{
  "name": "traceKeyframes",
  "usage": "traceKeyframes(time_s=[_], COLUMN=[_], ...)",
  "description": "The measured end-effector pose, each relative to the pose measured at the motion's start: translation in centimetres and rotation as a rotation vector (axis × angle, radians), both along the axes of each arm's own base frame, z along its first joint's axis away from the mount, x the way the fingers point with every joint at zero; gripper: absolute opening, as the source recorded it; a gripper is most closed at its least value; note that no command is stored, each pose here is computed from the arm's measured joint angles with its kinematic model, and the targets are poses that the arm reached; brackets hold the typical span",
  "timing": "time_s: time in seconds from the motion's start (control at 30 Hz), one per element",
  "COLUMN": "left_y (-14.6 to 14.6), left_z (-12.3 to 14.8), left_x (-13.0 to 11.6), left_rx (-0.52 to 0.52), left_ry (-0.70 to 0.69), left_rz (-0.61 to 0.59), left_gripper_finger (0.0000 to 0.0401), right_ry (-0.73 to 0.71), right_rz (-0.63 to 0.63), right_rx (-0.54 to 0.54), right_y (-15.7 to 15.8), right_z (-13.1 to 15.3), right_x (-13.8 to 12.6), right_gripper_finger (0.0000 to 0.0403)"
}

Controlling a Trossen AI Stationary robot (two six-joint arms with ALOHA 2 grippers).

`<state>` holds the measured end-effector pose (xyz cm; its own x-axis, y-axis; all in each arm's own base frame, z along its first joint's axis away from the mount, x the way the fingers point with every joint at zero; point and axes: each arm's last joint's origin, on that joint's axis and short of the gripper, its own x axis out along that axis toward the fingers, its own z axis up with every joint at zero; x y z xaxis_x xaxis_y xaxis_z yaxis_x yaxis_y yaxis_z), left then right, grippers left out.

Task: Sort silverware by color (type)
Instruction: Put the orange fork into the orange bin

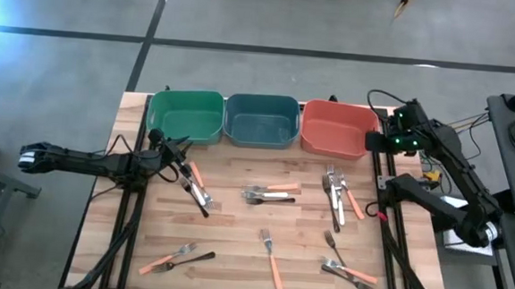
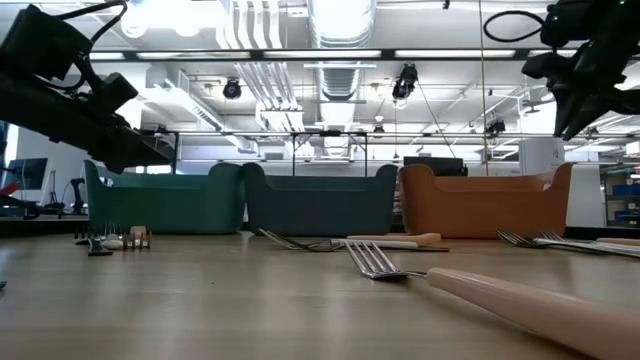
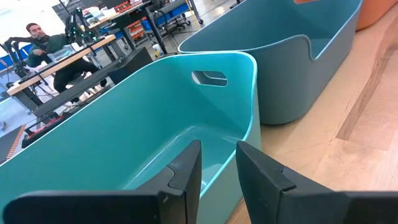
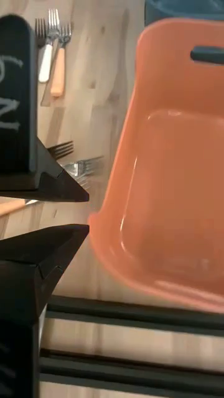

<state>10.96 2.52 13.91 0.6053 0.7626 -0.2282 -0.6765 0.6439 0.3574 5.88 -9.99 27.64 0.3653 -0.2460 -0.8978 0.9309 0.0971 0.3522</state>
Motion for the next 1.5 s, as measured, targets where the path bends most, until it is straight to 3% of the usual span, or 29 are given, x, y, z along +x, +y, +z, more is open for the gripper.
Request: traceKeyframes(time_s=[0.3,0.63,1.0,1.23,1.5], left_y=[0.0,0.0,0.0,0.0,0.0], left_z=[0.0,0.0,0.0,0.0,0.0], left_x=[0.0,0.0,0.0,0.0,0.0], left_rx=[0.0,0.0,0.0,0.0,0.0], left_ry=[0.0,0.0,0.0,0.0,0.0], left_rz=[0.0,0.0,0.0,0.0,0.0], left_gripper_finger=[0.0084,0.0084,0.0084,0.0084,0.0084], right_ry=[-0.044,-0.001,0.17,0.295,0.39], right_rz=[0.086,0.287,0.445,0.427,0.562], right_rx=[-0.069,0.01,0.204,0.261,0.362], right_y=[-1.7,-2.0,2.7,5.2,8.2], right_z=[3.4,3.4,1.1,-0.4,-3.1], right_x=[2.5,7.2,10.8,11.1,10.9], right_gripper_finger=[0.0061,0.0061,0.0061,0.0061,0.0061])
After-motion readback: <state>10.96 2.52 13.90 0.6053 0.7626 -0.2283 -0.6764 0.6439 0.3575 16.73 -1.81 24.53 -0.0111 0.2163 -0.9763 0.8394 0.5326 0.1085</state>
